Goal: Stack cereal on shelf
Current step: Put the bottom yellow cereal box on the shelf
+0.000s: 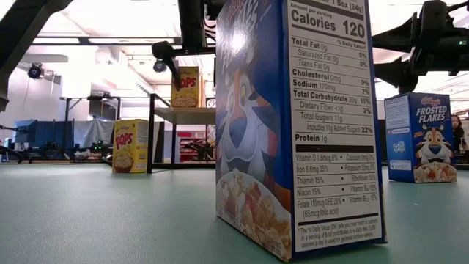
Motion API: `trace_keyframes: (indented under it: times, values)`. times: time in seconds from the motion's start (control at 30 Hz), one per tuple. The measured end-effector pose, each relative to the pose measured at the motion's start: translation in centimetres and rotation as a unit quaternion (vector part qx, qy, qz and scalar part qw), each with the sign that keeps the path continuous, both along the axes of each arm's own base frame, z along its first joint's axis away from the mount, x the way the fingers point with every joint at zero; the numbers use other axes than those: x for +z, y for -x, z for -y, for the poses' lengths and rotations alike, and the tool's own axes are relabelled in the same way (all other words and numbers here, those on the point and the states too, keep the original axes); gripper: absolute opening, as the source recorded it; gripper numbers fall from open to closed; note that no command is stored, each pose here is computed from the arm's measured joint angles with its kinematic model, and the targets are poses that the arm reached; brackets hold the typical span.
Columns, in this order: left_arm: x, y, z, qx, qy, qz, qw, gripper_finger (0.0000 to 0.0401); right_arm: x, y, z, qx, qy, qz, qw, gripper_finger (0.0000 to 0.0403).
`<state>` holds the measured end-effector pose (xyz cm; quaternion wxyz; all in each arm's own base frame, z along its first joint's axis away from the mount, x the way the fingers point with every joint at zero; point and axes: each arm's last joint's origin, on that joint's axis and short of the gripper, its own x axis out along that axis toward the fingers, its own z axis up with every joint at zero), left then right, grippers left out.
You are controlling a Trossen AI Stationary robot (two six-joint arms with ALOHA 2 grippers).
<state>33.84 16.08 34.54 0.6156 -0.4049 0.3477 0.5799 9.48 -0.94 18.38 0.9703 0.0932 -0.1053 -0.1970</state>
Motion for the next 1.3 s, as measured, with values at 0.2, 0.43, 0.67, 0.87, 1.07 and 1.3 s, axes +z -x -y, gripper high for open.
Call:
trace_keyframes:
  times: [0.2,0.43,0.67,0.87,1.07,1.3]
  values:
    - [0.0,0.0,-0.1,0.001,-0.007,-0.001,1.000,0.0398,0.0,0.0,0.0,0.000,0.000,0.000,1.000,0.0384]
    - [-0.4,-0.4,0.1,0.004,0.005,0.003,1.000,0.0398,0.0,0.0,0.0,0.000,0.000,0.000,1.000,0.0384]
    - [-2.1,-1.3,-0.1,0.010,0.016,-0.011,1.000,0.0398,0.0,0.0,0.0,0.000,0.000,0.000,1.000,0.0384]
    - [-2.6,-1.6,-0.3,0.010,0.016,-0.012,1.000,0.0398,0.0,0.0,0.0,0.000,0.000,0.000,1.000,0.0384]
    - [-2.7,-1.6,-0.4,0.014,0.006,-0.017,1.000,0.0398,0.0,0.0,0.0,0.000,0.000,0.000,1.000,0.0384]
    - [-2.6,-1.6,-0.6,0.020,-0.007,-0.013,1.000,0.0398,0.0,0.0,0.0,0.000,0.000,0.000,1.000,0.0384]
